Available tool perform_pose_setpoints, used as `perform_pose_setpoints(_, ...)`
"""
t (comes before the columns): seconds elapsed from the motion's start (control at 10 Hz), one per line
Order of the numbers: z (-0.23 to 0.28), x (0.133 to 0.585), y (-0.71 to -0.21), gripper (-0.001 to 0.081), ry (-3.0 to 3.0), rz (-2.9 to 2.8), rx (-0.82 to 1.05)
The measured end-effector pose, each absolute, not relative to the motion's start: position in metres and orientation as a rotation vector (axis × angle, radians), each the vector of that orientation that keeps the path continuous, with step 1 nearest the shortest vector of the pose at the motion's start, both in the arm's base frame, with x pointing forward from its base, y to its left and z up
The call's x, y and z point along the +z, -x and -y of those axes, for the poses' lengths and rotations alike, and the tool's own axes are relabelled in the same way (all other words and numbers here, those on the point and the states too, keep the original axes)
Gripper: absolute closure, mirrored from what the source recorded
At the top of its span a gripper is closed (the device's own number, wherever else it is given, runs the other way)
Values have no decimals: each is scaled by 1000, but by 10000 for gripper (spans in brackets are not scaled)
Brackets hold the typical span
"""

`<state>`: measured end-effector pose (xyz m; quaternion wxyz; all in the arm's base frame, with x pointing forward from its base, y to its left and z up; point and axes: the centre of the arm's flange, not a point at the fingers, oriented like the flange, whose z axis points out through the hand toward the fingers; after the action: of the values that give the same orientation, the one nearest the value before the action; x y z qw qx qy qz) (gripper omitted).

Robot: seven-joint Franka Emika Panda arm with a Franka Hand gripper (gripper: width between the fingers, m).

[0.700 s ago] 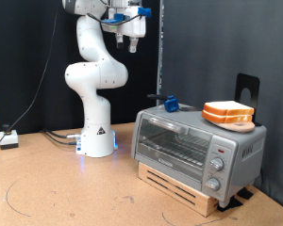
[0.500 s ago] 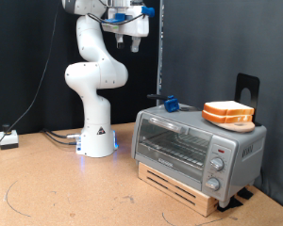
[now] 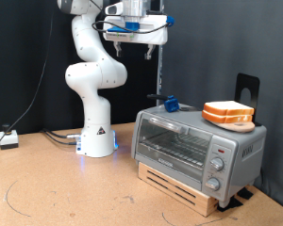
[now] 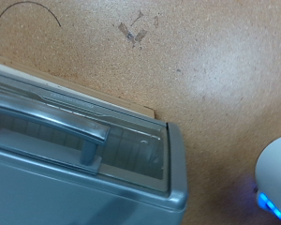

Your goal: Make a piece of toast with the oven

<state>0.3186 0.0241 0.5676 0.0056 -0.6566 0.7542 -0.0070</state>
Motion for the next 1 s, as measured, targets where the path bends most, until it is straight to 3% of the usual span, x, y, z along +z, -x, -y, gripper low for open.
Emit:
perform_pose_setpoints(0.3, -22, 579, -316, -3, 2284, -1947, 97)
perform_pose_setpoints(0.7, -6, 575, -341, -3, 2515, -1558, 61)
perform_pose_setpoints(1.0, 1, 573, -333, -3, 2604, -1097, 216)
